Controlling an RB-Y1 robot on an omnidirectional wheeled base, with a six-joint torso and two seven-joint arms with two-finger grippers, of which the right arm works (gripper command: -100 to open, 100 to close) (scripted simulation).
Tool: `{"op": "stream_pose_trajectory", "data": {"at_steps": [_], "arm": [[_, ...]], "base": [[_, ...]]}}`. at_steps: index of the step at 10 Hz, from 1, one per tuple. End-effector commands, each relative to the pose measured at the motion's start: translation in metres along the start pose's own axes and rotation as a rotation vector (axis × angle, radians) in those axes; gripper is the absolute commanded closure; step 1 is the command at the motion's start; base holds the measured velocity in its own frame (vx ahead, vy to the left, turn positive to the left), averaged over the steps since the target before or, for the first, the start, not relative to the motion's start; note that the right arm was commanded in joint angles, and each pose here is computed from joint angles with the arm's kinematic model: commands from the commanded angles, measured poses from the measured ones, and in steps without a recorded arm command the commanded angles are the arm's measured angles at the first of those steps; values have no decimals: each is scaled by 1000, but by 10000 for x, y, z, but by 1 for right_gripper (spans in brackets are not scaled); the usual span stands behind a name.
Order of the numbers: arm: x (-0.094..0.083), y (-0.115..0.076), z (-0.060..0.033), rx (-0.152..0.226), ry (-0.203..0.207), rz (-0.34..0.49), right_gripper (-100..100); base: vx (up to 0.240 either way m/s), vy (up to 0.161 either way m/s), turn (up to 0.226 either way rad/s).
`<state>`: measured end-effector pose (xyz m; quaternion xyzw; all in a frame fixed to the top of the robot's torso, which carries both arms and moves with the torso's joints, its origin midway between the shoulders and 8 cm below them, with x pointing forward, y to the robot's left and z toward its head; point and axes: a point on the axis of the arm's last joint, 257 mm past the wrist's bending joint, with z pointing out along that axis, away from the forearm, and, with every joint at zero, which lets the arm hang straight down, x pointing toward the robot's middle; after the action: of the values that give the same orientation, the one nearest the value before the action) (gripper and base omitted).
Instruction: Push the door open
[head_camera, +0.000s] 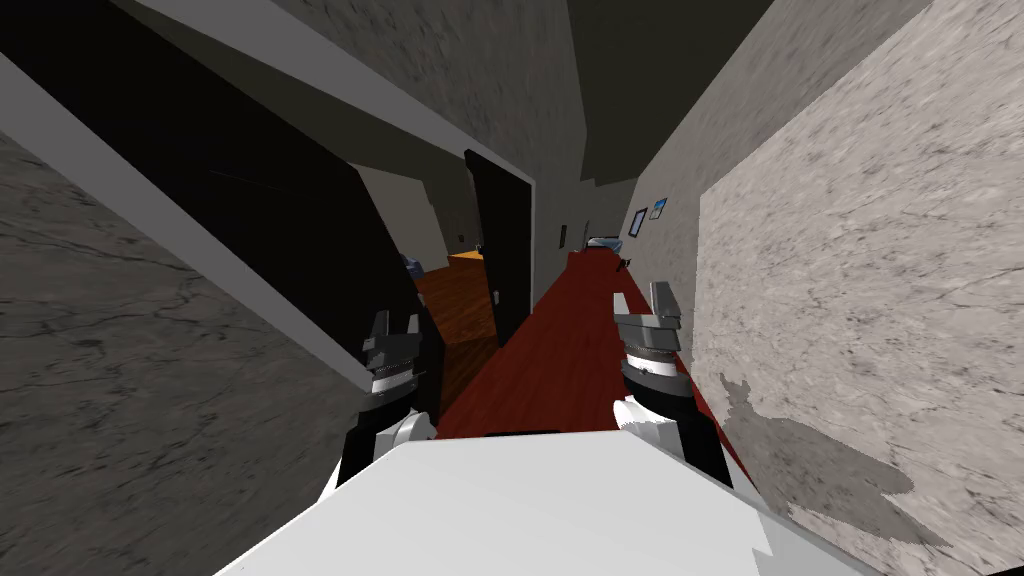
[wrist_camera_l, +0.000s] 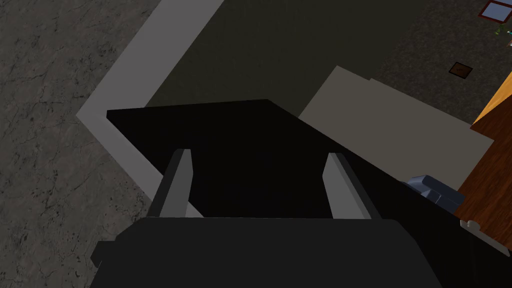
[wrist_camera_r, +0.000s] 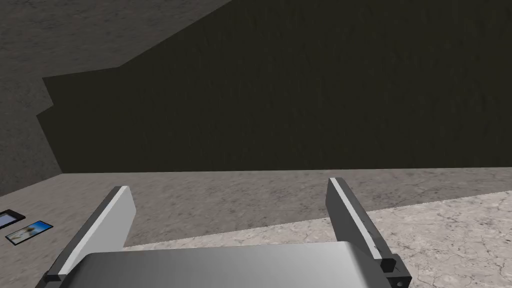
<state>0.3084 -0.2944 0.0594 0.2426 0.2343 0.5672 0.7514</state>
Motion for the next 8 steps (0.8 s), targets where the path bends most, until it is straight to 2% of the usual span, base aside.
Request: {"op": "stream_pose_trajectory", "data": {"at_steps": [1,4,8], "arm": [[83,-106,-24,16,11,27,-100],[268,-319,-80,49,34,82,-100],[501,-549,-158,87,64,144,-100]], "base": [[101,109,10],[183,-42,10],[137,-7,7]]}}
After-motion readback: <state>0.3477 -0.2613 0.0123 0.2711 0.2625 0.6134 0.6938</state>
